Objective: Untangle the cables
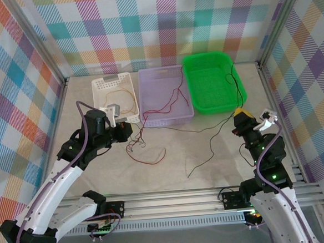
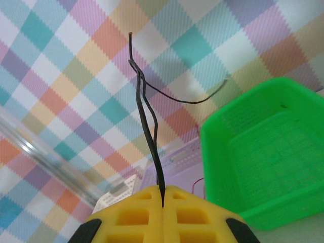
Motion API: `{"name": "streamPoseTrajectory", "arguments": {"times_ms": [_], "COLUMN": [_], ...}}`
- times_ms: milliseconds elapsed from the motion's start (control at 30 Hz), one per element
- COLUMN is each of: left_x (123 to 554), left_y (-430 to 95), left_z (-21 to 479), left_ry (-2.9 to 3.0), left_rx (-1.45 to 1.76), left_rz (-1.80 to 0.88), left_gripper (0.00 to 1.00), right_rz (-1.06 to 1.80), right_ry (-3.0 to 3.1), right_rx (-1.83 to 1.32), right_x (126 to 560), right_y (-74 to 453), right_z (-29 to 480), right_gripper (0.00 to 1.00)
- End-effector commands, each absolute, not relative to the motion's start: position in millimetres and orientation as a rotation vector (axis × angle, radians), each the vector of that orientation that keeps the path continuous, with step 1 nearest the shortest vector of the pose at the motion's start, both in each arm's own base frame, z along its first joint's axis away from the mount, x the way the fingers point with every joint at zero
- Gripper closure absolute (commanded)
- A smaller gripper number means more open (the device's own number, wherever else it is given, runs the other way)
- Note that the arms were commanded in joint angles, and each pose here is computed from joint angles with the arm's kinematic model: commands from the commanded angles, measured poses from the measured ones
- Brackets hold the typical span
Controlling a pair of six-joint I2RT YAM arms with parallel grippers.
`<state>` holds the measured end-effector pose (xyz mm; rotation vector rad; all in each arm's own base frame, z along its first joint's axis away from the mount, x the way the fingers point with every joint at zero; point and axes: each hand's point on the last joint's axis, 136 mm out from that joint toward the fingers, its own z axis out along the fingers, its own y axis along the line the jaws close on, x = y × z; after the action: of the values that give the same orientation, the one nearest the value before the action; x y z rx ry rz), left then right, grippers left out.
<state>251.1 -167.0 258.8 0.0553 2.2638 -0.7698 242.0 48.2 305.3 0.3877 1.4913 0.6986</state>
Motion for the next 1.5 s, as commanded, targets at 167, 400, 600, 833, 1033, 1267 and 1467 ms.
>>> {"name": "streamPoseTrajectory", "arguments": {"times_ms": [167, 400, 600, 833, 1033, 1267, 1467], "left_x": [251, 250, 248, 245, 244, 254, 255], "left_y": [-174, -178, -187, -198, -216, -257, -290], "left_z": [265, 265, 264, 269, 283, 293, 315], "left_ry": [2.226, 2.229, 2.243, 2.242, 2.215, 2.190, 2.122], "left_rx": [0.100, 0.108, 0.133, 0.169, 0.177, 0.180, 0.204], "left_rz": [-0.804, -0.835, -0.877, -0.897, -0.959, -1.083, -1.190], "left_gripper": [1.00, 1.00, 1.00, 1.00, 1.00, 1.00, 1.00], "right_rz": [0.609, 0.542, 0.473, 0.471, 0.583, 0.837, 1.093], "right_ry": [1.602, 1.743, 1.964, 2.068, 1.939, 1.915, 1.928], "right_rx": [0.508, 0.594, 0.719, 0.615, 0.433, 0.156, -0.125], "right_x": [237, 230, 233, 249, 257, 263, 248], "right_y": [32, 27, 30, 58, 80, 139, 205], "right_z": [219, 166, 111, 120, 183, 224, 219], "right_gripper": [1.00, 1.00, 1.00, 0.81, 0.47, 0.43, 0.44]}}
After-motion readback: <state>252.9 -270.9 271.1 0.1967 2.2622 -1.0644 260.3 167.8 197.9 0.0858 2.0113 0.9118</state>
